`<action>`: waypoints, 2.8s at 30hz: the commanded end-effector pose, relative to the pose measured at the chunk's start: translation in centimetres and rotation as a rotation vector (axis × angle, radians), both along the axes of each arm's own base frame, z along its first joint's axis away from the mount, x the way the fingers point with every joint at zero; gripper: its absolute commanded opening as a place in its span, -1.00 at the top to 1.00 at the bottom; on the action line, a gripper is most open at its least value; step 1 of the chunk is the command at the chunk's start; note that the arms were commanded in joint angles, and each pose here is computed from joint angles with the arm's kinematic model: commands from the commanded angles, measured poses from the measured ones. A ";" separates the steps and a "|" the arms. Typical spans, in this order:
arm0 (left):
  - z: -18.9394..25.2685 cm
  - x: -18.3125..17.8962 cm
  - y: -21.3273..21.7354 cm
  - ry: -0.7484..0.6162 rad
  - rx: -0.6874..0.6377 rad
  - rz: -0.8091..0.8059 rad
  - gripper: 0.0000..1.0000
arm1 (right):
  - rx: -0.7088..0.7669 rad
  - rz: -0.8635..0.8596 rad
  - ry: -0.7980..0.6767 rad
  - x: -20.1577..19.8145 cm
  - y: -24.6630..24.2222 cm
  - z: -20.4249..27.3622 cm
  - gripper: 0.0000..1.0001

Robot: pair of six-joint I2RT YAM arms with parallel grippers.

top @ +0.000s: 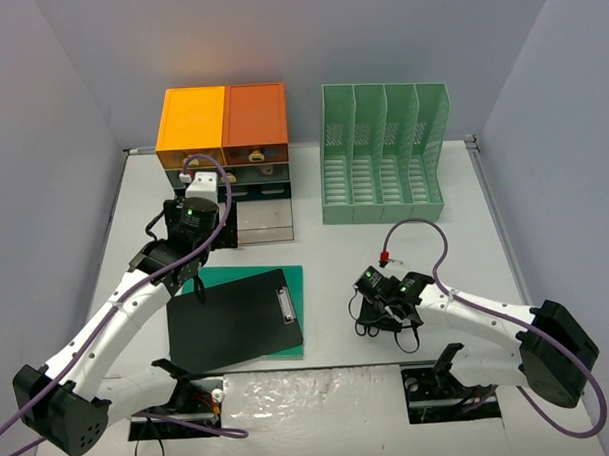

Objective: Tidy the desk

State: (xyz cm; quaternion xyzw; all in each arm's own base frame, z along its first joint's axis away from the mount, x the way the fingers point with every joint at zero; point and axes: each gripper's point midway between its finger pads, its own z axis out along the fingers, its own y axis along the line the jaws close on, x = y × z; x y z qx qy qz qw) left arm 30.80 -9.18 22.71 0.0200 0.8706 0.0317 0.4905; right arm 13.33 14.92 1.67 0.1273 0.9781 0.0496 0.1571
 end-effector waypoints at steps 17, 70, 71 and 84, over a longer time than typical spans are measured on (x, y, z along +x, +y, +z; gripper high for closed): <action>2.6 0.3 -0.1 -0.072 -0.013 -0.009 -0.78 | -0.033 0.041 -0.008 0.4 2.8 -0.9 0.13; 1.8 0.5 -0.4 -0.056 -0.010 -0.019 -0.78 | -0.106 0.062 -0.021 0.2 2.8 -2.7 0.51; 1.8 0.5 -0.4 -0.055 -0.009 -0.020 -0.78 | -0.107 0.063 -0.021 0.2 2.9 -2.8 0.60; 2.2 0.5 0.0 -0.068 0.000 -0.009 -0.78 | -0.088 0.109 -0.102 2.5 5.1 0.0 1.00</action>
